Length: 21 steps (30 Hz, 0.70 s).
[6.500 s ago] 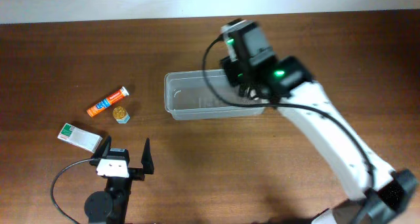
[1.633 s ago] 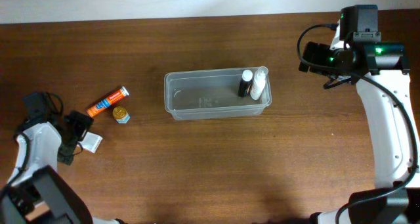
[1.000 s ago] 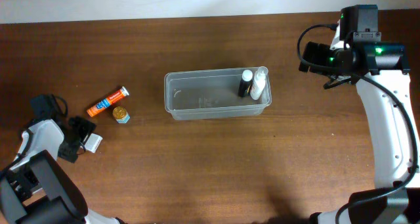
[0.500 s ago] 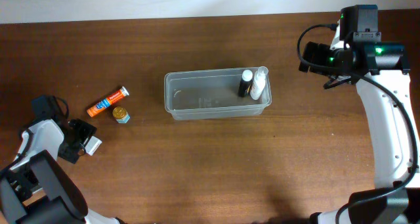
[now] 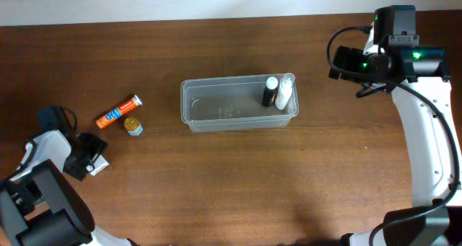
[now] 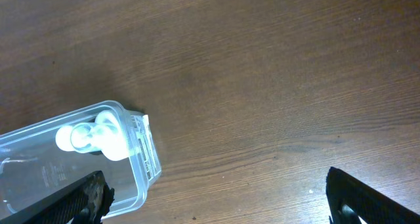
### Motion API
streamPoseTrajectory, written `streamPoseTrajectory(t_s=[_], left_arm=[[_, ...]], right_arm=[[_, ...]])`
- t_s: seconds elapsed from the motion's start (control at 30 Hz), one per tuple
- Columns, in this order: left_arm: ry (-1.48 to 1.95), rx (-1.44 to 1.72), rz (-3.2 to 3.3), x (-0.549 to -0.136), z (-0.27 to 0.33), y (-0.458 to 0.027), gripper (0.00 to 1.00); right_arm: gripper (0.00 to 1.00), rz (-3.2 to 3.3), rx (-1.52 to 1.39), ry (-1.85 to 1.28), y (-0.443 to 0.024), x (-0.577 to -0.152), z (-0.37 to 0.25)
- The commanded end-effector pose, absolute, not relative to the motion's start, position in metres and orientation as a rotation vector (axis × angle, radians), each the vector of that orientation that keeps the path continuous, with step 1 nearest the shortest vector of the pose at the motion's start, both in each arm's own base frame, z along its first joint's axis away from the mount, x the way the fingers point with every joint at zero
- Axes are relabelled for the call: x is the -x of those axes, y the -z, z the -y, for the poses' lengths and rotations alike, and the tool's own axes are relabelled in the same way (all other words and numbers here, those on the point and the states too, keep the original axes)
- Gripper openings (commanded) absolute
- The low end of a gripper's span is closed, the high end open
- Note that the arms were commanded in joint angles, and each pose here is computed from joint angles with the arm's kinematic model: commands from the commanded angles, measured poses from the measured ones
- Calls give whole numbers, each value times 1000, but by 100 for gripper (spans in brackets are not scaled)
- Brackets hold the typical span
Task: Pack container
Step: 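Grasp the Panadol box with the left gripper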
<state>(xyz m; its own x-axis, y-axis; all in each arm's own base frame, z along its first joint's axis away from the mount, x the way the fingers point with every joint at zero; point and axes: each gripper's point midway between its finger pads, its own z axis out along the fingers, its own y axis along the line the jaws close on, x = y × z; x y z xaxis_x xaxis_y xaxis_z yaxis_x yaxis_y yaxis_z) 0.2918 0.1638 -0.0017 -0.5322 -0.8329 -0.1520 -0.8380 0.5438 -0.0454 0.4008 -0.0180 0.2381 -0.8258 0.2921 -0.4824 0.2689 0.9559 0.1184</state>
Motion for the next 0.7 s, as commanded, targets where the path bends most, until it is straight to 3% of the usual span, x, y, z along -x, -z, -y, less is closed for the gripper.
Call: streamPoseTrajectory(t_s=[0.0,0.2,0.57,0.67], left_arm=[[-51,1317,-2669,-298,-167,15,74],[-55,1269,-2617,-312,-175,11,73],[-48,1279,-2642,-307,-171,13,41],[-38,1277,-2640,-308,-170,12,36]], right_arm=[[98,-2588,-408,-70,-239,-402,17],[98,-2588,-409,-70,-239,-402,17],[98,-2588,-408,-70,-239,-402,17],[98,-2588,-409,-70,-239,-402,17]])
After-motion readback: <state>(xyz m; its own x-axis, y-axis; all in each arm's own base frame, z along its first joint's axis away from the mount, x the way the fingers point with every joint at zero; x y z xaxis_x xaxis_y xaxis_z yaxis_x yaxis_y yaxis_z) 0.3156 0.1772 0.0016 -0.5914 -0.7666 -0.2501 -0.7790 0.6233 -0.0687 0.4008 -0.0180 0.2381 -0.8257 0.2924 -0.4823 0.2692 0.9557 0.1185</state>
